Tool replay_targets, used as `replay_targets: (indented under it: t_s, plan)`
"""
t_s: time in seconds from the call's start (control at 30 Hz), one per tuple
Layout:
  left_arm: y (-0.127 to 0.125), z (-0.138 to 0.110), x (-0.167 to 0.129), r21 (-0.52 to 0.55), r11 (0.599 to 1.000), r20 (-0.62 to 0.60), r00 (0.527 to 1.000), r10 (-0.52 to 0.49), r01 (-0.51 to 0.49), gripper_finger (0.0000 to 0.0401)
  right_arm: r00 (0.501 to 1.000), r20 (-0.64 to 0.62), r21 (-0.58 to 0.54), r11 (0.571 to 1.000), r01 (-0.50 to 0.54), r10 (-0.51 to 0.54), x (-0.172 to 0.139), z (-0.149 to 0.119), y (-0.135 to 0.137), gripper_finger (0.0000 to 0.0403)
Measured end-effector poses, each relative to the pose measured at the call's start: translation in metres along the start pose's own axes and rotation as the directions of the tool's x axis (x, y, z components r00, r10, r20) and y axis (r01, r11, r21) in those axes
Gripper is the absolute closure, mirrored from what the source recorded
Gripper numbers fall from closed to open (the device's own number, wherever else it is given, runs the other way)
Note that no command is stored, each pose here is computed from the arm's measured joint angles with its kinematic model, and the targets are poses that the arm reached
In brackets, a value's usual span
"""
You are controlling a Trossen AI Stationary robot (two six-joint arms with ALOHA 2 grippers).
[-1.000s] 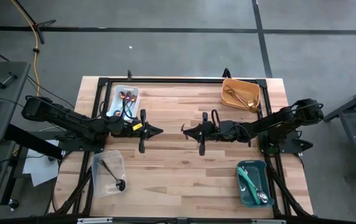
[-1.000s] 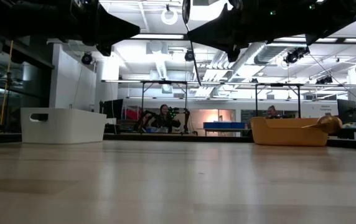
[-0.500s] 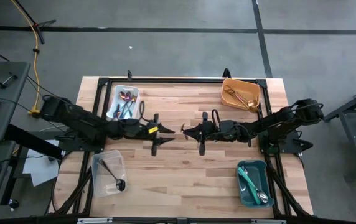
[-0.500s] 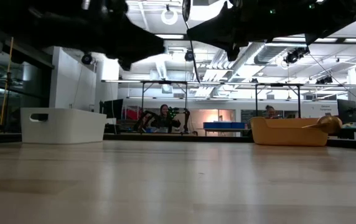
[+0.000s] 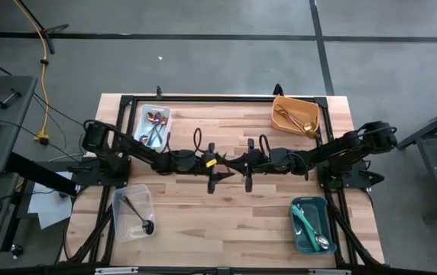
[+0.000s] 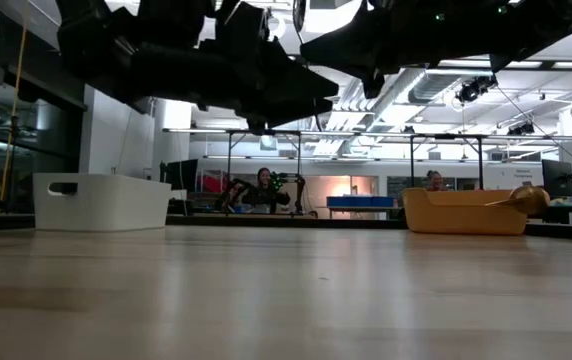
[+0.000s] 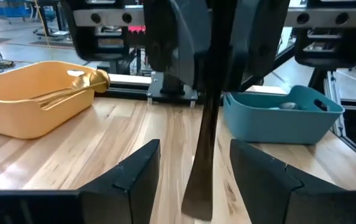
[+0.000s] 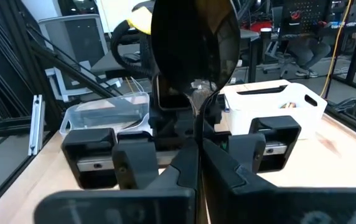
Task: Sort silverware by color (type)
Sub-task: Put the black spoon into the transparent bin
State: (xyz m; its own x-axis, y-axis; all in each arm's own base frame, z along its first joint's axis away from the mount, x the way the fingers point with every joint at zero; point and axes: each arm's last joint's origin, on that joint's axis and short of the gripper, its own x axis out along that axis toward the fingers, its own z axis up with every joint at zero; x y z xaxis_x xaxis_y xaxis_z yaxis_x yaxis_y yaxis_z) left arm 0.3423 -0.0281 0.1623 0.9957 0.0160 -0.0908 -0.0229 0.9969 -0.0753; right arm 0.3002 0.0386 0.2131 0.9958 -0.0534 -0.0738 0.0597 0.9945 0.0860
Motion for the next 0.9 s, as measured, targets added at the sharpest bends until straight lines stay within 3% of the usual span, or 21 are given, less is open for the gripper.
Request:
replay_targets:
  t_s: [0.2, 0.4, 0.47, 0.7, 0.9]
  plan:
    - [0.0, 0.0, 0.002, 0.004, 1.0, 0.004, 1.0, 0.011, -0.011, 0.0242, 1.0, -0.002, 0.003, 1.0, -0.006, 0.006, 0.0, 0.0, 0.001, 0.0403]
    - [0.001, 0.0, 0.002, 0.009, 0.999, 0.002, 1.0, 0.031, -0.031, 0.0365, 1.0, -0.004, 0.002, 1.0, -0.002, 0.002, 0.0, -0.001, 0.001, 0.0403]
    - [0.001, 0.0, 0.002, 0.009, 0.999, 0.0, 0.999, 0.035, -0.035, 0.0388, 1.0, -0.008, 0.001, 1.0, -0.005, 0.005, 0.0, -0.001, 0.001, 0.0402]
    - [0.004, -0.002, 0.002, 0.014, 0.999, -0.023, 0.999, 0.042, -0.042, 0.04, 1.0, -0.024, 0.002, 1.0, 0.003, -0.003, 0.0, -0.002, 0.001, 0.0402]
    - [0.013, 0.007, -0.015, 0.019, 0.996, -0.063, 0.994, 0.09, -0.089, 0.0401, 0.995, -0.019, 0.013, 0.995, 0.098, -0.098, -0.001, -0.002, -0.002, 0.0377]
